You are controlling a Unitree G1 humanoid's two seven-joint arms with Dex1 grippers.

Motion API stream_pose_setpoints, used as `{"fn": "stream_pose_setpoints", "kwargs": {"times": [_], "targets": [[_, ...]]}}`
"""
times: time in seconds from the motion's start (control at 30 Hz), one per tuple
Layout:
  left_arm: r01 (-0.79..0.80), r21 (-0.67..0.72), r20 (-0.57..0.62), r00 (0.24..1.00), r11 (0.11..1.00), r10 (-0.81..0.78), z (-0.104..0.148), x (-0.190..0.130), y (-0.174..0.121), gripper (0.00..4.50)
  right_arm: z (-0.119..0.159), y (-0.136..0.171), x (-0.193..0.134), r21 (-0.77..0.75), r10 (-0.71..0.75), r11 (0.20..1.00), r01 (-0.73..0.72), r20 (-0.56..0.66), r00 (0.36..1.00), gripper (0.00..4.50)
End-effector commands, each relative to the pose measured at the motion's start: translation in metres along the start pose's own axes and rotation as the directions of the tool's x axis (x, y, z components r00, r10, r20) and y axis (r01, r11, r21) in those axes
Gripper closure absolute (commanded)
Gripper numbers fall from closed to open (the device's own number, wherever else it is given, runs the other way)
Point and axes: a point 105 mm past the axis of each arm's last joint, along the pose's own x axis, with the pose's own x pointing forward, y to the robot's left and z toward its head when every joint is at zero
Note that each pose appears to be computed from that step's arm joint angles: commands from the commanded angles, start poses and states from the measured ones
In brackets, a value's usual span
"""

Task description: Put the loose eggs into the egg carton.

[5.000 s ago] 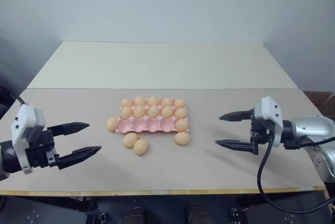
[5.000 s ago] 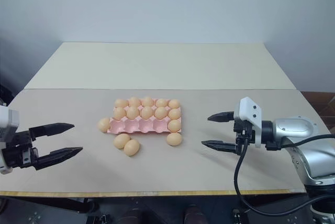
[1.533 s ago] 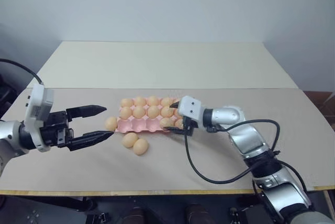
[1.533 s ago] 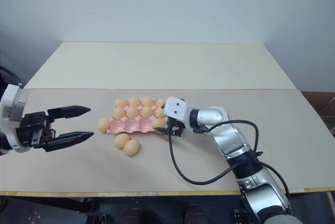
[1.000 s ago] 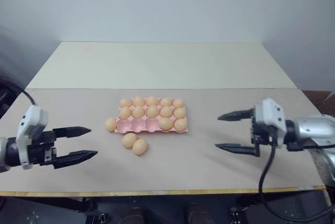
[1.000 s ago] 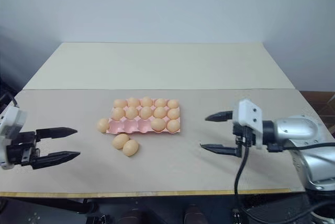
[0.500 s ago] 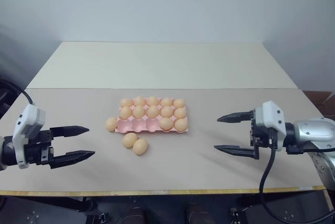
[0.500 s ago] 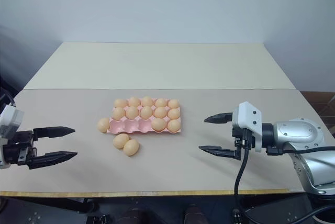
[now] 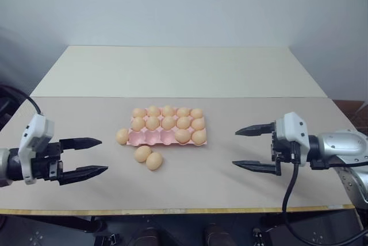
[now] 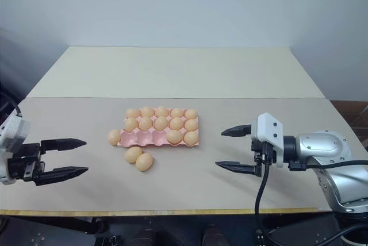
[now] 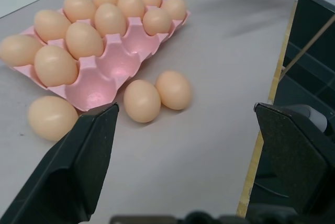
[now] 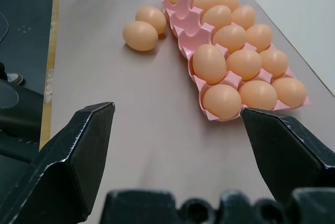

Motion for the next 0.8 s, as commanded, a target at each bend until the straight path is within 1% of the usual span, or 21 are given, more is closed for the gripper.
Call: {"fn": "stream_pose_setpoints", "kwargs": {"times": [0.03,0.17,0.27,0.37,0.47,0.6,0.8], "targets": [[0.104,0.136,-0.053,0.994,0.985,-0.098,0.007,0.022,-0.008,0.0,0.015,0.0,0.002,-0.069,0.014,0.998,-0.011,0.04,0.999,0.04],[0.206,0.226,-0.084,0.978,0.952,-0.192,0.009,0.054,-0.006,0.0,0.016,-0.001,0.005,-0.078,0.024,0.997,-0.02,0.043,0.999,0.04],[0.282,0.296,-0.14,0.958,0.912,-0.251,0.005,0.077,-0.001,0.0,0.018,-0.002,0.007,-0.08,0.023,0.997,-0.019,0.047,0.999,0.04],[0.347,0.33,-0.168,0.937,0.878,-0.307,0.003,0.096,0.001,0.0,0.018,-0.002,0.008,-0.083,0.021,0.996,-0.016,0.049,0.999,0.04],[0.412,0.357,-0.243,0.908,0.838,-0.343,-0.009,0.11,0.007,0.0,0.019,0.0,0.008,-0.082,0.01,0.997,-0.006,0.051,0.999,0.04],[0.444,0.367,-0.284,0.89,0.818,-0.355,-0.017,0.12,0.015,0.0,0.019,-0.001,0.007,-0.082,-0.005,0.997,0.01,0.052,0.999,0.04],[0.44,0.403,-0.301,0.892,0.802,-0.338,-0.02,0.137,0.021,0.0,0.02,0.002,0.005,-0.082,-0.019,0.996,0.023,0.051,0.999,0.04]]}}
